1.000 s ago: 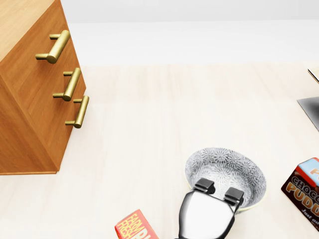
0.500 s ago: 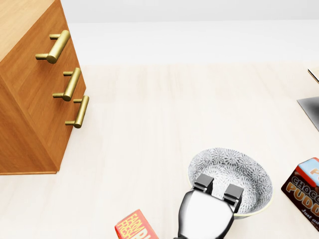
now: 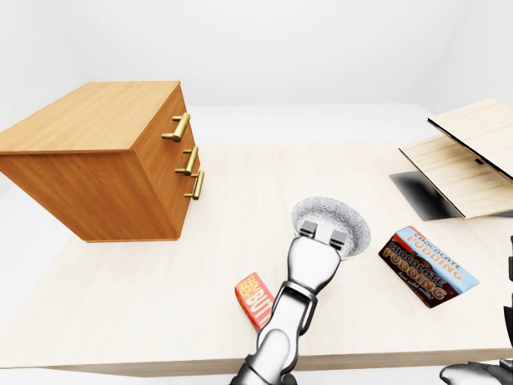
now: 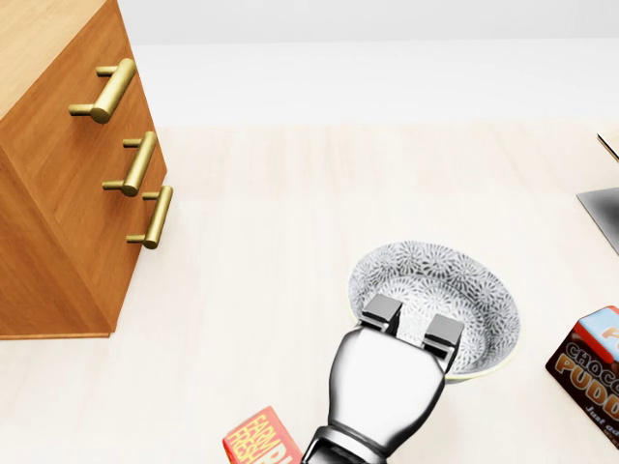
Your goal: Close the top drawer of the cabinet and put the bowl on top of it.
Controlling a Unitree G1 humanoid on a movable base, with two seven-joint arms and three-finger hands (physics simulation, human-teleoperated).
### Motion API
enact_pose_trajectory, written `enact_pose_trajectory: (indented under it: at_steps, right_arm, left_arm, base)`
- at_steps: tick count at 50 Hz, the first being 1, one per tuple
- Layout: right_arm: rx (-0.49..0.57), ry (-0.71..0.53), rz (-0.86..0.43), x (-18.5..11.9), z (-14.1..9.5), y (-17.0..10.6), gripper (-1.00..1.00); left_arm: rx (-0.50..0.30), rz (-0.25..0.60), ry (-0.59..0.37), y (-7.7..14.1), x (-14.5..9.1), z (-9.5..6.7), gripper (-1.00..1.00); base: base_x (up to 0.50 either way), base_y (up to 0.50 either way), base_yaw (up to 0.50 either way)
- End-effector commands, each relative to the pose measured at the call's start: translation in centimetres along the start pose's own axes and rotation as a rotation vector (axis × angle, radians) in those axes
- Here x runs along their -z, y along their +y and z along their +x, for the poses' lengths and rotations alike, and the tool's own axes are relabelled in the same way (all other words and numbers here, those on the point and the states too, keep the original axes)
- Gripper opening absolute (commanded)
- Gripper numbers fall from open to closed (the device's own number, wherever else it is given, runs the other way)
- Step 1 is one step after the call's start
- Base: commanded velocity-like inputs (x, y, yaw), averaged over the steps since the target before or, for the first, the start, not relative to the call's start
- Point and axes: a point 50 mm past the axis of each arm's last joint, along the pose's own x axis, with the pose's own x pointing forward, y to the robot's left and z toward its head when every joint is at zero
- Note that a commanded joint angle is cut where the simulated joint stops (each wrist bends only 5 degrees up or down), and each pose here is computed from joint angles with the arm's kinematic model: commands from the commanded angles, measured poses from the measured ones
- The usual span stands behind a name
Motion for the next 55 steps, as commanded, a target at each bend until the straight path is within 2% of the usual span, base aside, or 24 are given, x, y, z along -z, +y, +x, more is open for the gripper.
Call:
enact_pose_trajectory:
  at_steps: [1, 10, 14, 19, 21, 32, 37, 45, 50, 55]
  right_arm:
    - [-0.003, 0.002, 0.000, 0.0, 0.0, 0.0, 1.00]
    - [-0.002, 0.002, -0.001, 0.0, 0.0, 0.1, 1.00]
    - [-0.003, 0.010, 0.001, 0.1, 0.0, 0.1, 1.00]
    - [-0.004, 0.005, -0.004, 0.2, 0.1, 0.2, 1.00]
    - [-0.004, 0.005, -0.004, 0.2, 0.1, 0.2, 1.00]
    - [-0.010, 0.012, -0.004, 0.3, -0.1, 0.4, 1.00]
    - [-0.013, 0.009, -0.006, 0.4, 0.0, 0.5, 1.00]
    - [-0.023, 0.022, -0.003, 0.5, -0.1, 0.7, 1.00]
    - [-0.022, 0.018, -0.009, 0.7, 0.1, 0.8, 1.00]
    - [-0.025, 0.019, -0.009, 0.7, 0.0, 0.9, 1.00]
  left_arm:
    - [-0.091, 0.008, 0.009, 4.2, 0.3, 0.1, -1.00]
    - [-0.109, 0.003, 0.036, 6.0, 1.2, -0.1, -1.00]
    - [-0.108, 0.013, 0.061, 7.5, 1.9, -0.2, -1.00]
    - [-0.099, -0.020, 0.084, 8.6, 2.8, 0.1, -1.00]
    - [-0.149, -0.007, 0.095, 9.7, 3.2, 0.3, -1.00]
    - [-0.241, -0.041, 0.138, 13.5, 5.3, 0.6, -1.00]
    - [-0.281, -0.010, 0.163, 16.2, 6.6, 1.1, -1.00]
    - [-0.294, 0.021, 0.165, 18.3, 7.8, 2.1, -1.00]
    - [-0.307, 0.018, 0.156, 19.0, 8.0, 1.8, -1.00]
    - [-0.330, 0.060, 0.172, 20.6, 8.6, 1.5, -1.00]
  base:
    - [0.00, 0.00, 0.00]
    - [0.00, 0.00, 0.00]
    - [0.00, 0.00, 0.00]
    - [0.00, 0.00, 0.00]
    - [0.00, 0.00, 0.00]
    - [0.00, 0.00, 0.00]
    - [0.00, 0.00, 0.00]
    - [0.00, 0.00, 0.00]
    - [0.00, 0.00, 0.00]
    - [0.00, 0.00, 0.00]
